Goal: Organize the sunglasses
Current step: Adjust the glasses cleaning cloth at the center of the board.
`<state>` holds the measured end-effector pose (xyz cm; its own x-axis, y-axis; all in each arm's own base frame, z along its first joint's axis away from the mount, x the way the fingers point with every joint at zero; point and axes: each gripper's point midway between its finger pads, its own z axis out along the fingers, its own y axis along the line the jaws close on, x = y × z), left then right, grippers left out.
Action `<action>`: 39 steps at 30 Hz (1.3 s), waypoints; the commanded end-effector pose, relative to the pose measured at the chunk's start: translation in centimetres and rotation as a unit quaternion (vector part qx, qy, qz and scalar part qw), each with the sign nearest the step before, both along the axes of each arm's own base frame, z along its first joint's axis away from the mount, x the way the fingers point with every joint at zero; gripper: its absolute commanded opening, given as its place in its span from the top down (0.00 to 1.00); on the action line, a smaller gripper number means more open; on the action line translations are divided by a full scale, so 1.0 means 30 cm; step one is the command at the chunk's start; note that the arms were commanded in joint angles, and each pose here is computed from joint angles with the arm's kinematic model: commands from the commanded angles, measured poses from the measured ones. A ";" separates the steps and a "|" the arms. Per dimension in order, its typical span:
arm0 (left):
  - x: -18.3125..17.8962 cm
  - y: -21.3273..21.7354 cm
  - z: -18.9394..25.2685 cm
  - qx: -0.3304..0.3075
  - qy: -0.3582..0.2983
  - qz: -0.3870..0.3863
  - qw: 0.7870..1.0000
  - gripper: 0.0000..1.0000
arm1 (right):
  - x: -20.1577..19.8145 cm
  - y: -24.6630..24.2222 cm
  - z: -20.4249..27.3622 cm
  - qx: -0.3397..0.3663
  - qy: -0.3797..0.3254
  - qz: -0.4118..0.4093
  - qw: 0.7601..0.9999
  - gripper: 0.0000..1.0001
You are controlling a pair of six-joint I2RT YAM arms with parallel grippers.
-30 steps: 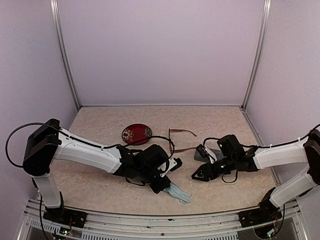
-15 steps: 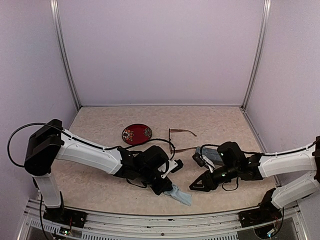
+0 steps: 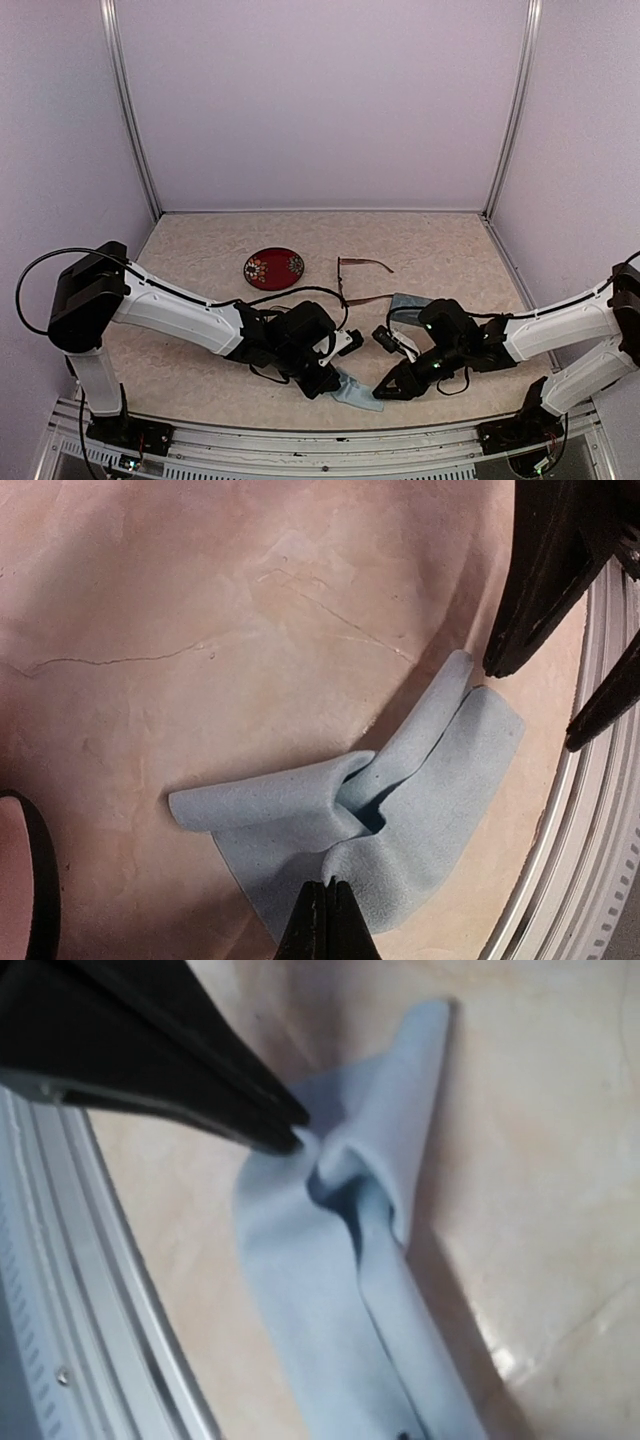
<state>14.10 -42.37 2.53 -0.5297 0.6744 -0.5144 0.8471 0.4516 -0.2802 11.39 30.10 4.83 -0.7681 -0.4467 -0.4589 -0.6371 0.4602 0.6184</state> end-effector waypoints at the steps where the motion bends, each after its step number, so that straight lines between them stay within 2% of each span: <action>1: -0.010 -0.011 0.021 -0.012 -0.002 -0.008 1.000 1.00 | -0.019 -0.031 -0.059 -0.055 -0.005 -0.004 0.998 0.68; 14: -0.009 -0.011 0.017 -0.010 -0.001 -0.007 1.000 1.00 | -0.038 -0.034 -0.119 -0.114 -0.019 0.009 0.993 0.71; 20: -0.010 -0.014 0.019 -0.011 0.000 -0.006 1.000 1.00 | -0.042 -0.039 -0.135 -0.135 -0.028 0.009 0.990 0.78; 32: -0.008 -0.010 0.022 -0.012 0.001 -0.003 1.000 1.00 | -0.029 -0.028 -0.099 -0.119 -0.044 0.003 0.992 1.00; 39: -0.005 -0.029 0.072 -0.037 0.003 -0.004 0.999 1.00 | -0.006 -0.008 -0.013 -0.089 -0.068 -0.007 0.994 1.00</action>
<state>14.06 -42.43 2.57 -0.5297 0.6734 -0.5157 0.8471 0.4503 -0.2822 10.95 29.66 2.85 -0.7223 -0.5354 -0.4377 -0.6915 0.5690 0.4451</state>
